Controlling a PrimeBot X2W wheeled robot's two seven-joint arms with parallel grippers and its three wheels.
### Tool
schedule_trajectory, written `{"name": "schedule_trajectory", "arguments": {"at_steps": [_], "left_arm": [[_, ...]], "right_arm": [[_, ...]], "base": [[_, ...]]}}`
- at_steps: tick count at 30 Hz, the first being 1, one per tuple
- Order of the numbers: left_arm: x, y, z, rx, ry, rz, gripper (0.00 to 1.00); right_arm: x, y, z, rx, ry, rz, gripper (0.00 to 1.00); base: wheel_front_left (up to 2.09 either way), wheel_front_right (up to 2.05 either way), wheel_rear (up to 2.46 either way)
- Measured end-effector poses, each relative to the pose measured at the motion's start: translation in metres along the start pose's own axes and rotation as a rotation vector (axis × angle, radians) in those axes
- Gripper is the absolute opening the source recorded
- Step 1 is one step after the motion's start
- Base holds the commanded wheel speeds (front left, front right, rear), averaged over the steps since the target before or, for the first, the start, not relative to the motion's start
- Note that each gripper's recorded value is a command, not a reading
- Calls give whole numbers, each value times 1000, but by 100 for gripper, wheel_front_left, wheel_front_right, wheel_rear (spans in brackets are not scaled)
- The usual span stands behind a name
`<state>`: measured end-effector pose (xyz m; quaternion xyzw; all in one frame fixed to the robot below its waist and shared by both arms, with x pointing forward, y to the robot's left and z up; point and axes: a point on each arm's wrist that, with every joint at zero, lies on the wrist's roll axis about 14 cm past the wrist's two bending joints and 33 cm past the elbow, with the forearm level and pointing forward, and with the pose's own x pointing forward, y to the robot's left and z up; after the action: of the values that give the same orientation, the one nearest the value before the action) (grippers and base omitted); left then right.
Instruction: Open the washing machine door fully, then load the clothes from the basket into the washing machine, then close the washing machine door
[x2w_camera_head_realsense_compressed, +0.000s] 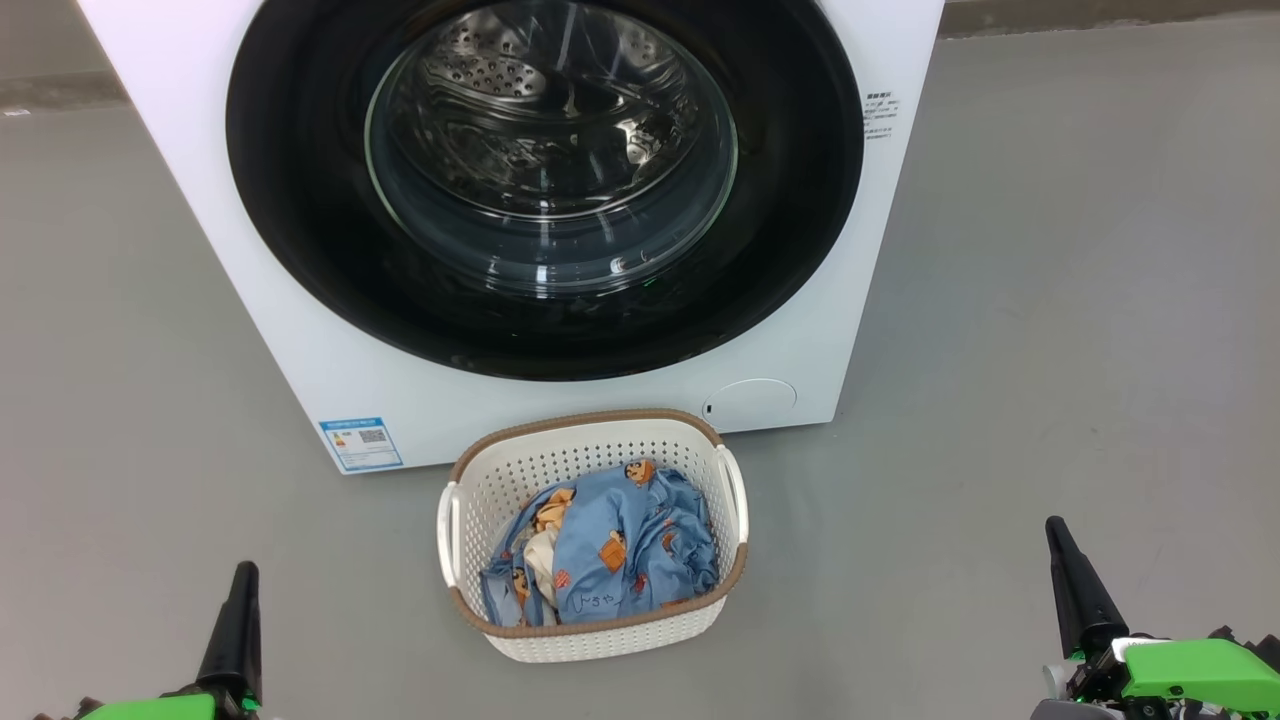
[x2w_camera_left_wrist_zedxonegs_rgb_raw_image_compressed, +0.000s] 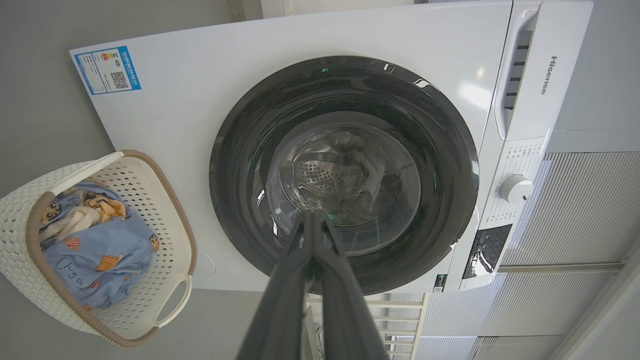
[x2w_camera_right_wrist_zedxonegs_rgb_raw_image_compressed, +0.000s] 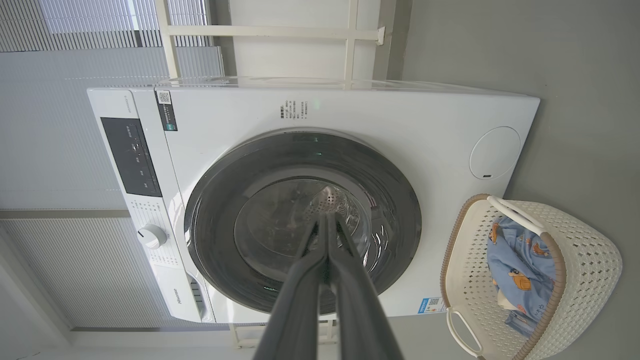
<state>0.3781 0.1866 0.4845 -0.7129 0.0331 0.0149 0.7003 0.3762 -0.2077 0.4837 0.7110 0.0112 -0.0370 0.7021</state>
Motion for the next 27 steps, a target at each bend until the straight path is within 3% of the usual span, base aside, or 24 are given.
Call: {"name": "schedule_trajectory", "arguments": {"at_steps": [27], "left_arm": [[0,0,0,0,0,0,0]], "right_arm": [[0,0,0,0,0,0,0]], "base": [[0,0,0]]}}
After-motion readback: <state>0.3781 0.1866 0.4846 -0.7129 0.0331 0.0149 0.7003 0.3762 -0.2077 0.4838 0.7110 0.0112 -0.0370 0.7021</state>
